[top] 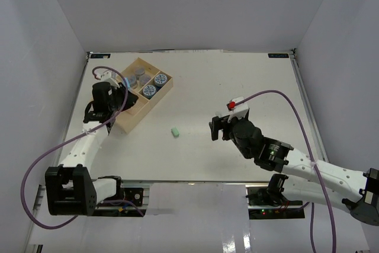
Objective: Sort the stationery into containers
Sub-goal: Place the pen in the storage box.
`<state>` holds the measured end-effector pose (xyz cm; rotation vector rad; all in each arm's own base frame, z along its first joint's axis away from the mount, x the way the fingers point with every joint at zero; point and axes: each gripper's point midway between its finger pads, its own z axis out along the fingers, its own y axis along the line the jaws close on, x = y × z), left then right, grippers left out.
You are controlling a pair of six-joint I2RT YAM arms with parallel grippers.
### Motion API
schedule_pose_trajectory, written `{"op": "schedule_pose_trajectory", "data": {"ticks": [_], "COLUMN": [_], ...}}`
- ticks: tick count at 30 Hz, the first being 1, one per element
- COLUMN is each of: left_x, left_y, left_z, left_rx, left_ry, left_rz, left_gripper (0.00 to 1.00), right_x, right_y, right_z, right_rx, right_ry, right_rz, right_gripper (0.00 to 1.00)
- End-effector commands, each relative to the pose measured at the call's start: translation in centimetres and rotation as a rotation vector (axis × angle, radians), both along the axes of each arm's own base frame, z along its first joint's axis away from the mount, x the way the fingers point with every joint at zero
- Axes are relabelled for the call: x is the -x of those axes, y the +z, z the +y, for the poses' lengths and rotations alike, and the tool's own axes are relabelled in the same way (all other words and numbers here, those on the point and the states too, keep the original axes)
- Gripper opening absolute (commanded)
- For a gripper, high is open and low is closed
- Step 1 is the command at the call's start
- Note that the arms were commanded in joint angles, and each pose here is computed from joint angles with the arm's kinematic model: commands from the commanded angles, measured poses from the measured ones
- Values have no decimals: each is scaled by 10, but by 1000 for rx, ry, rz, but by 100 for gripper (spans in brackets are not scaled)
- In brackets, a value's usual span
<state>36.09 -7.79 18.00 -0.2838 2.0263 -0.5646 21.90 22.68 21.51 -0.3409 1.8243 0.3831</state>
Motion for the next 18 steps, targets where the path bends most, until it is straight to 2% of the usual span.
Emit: {"op": "schedule_pose_trajectory", "data": {"ticks": [1,7,14,17,18], "left_x": [-7,-27,-43,-41,-41], "left_y": [-13,-47,-73,-80,-80], "left_z": [38,80,90,94,94], "left_rx": [6,42,53,48,48], "left_ry": [112,210,230,247,247], "left_rz": [95,194,270,289,287], "left_gripper": [16,25,37,50,57], "right_x": [-2,-2,-6,-11,-14], "right_y": [-4,-22,-41,-50,-52], "right_z": [-12,-22,-27,-31,-34], "right_rx": [-29,-10,24,35,36], "right_ry": [-31,-38,-41,-67,-81], "right_rz": [9,42,94,126,135], "right_gripper": [90,90,90,91,91]}}
